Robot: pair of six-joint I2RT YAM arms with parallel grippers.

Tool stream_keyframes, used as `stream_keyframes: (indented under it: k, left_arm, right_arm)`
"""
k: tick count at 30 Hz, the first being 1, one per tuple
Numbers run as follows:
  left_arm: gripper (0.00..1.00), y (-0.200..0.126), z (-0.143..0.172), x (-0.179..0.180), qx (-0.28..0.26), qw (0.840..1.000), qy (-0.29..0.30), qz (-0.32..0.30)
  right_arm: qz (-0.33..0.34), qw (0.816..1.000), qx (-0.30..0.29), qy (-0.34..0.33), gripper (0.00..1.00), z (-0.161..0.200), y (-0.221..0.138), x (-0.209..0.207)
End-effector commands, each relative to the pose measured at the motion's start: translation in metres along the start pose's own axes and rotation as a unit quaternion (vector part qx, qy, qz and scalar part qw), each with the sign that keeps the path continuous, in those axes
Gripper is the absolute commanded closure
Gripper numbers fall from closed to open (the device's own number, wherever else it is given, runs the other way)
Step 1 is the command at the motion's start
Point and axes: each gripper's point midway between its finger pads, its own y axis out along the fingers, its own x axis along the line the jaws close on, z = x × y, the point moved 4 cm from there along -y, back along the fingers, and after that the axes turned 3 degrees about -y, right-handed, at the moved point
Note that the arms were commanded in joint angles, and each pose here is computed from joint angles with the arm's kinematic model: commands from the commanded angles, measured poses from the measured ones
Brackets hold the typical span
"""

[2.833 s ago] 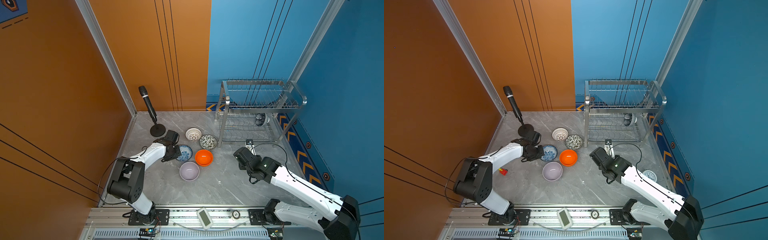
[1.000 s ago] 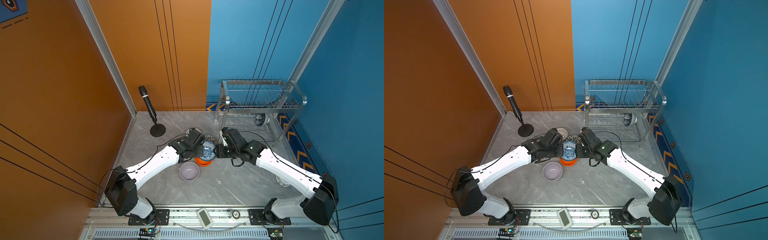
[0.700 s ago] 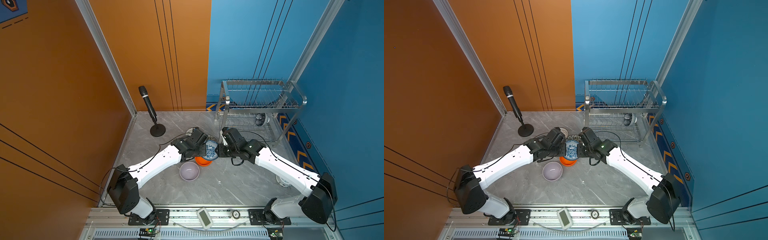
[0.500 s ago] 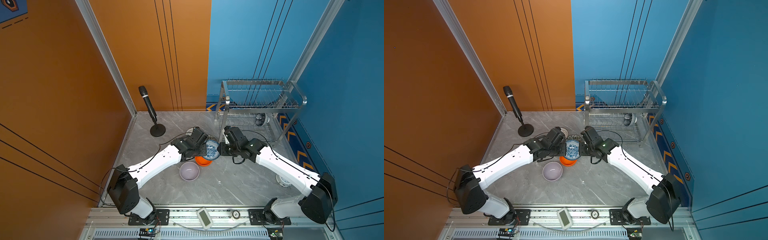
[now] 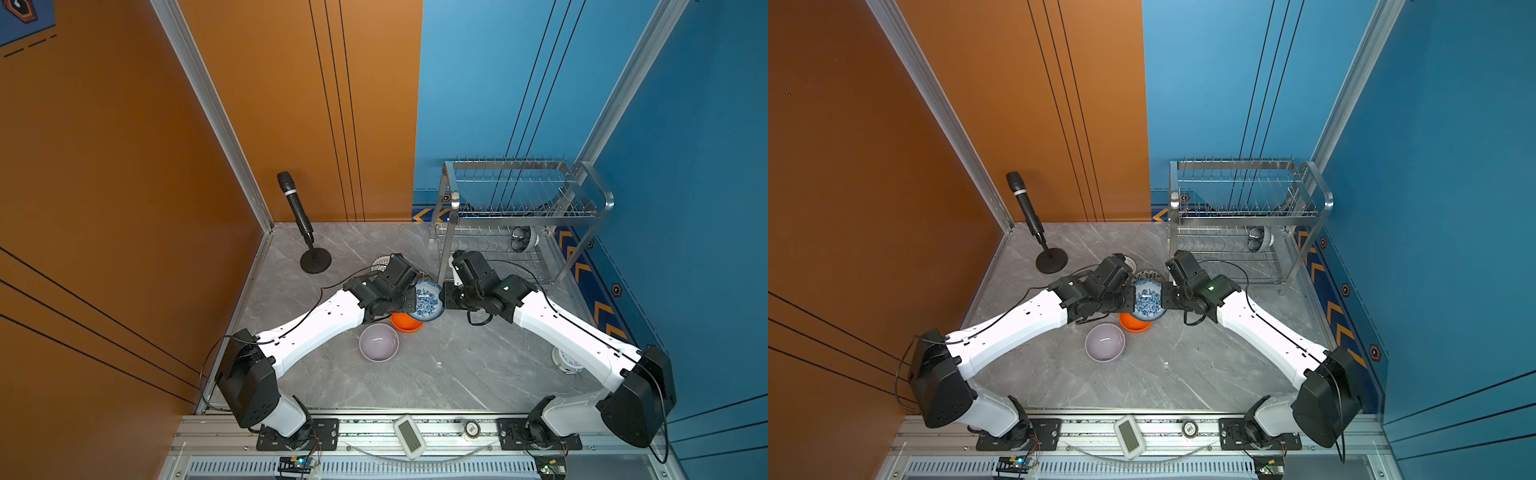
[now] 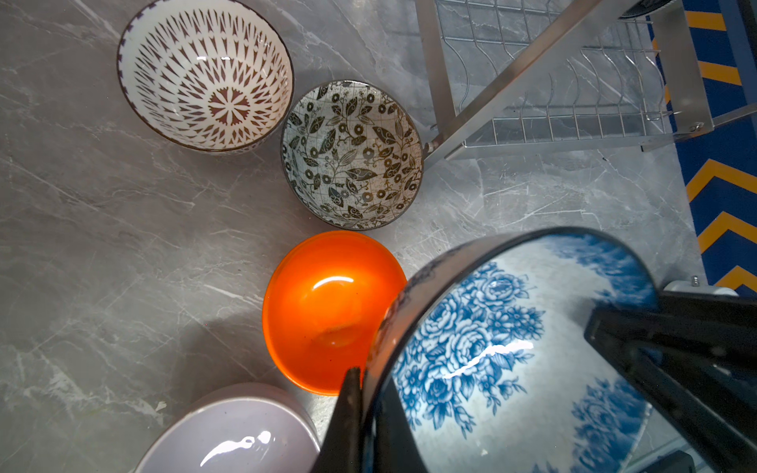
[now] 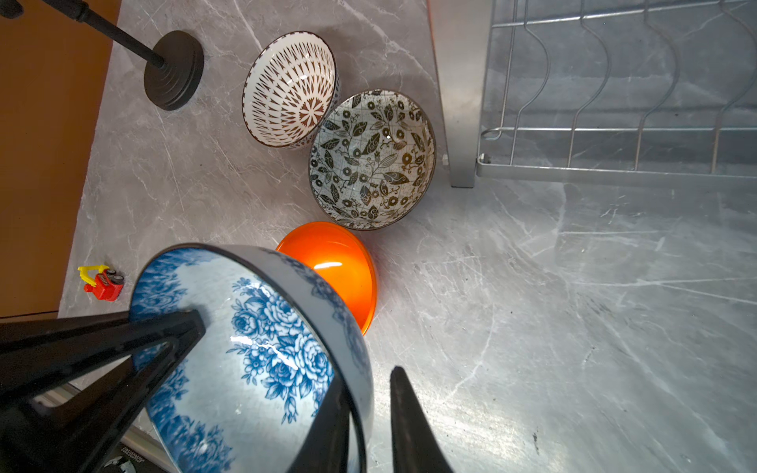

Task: Load bowls into a dish rack
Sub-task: Place the bowl in the dish rack.

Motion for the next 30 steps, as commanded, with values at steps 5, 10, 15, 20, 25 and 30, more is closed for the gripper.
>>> stream_keyframes:
  k: [5, 10, 15, 20, 25, 30]
  left_arm:
    - [1.00, -0.012, -0.013, -0.022, -0.018, 0.999, 0.005, 0.040]
    - [1.00, -0.013, -0.013, -0.023, -0.018, 0.999, 0.006, 0.042]
    - [1.00, -0.012, -0.013, -0.023, -0.017, 0.999, 0.005, 0.042]
    - [1.00, -0.011, -0.012, -0.023, -0.014, 0.999, 0.004, 0.043]
    - [0.82, -0.009, -0.011, -0.022, -0.012, 0.999, 0.003, 0.041]
    - [0.60, -0.009, -0.011, -0.022, -0.011, 0.999, 0.003, 0.041]
  right_arm:
    - [0.001, 1.000, 0.014, 0.009, 0.81, 0.007, 0.006, -0.006]
    - [0.001, 1.000, 0.014, 0.010, 0.94, 0.007, 0.007, -0.006]
    - [0.001, 1.000, 0.015, 0.011, 1.00, 0.008, 0.007, -0.007]
    - [0.008, 1.000, 0.008, 0.010, 1.00, 0.008, 0.003, -0.009]
    - [0.025, 1.000, -0.013, 0.008, 1.00, 0.004, -0.005, -0.015]
    - [0.042, 0.999, -0.023, 0.006, 1.00, 0.004, -0.010, -0.021]
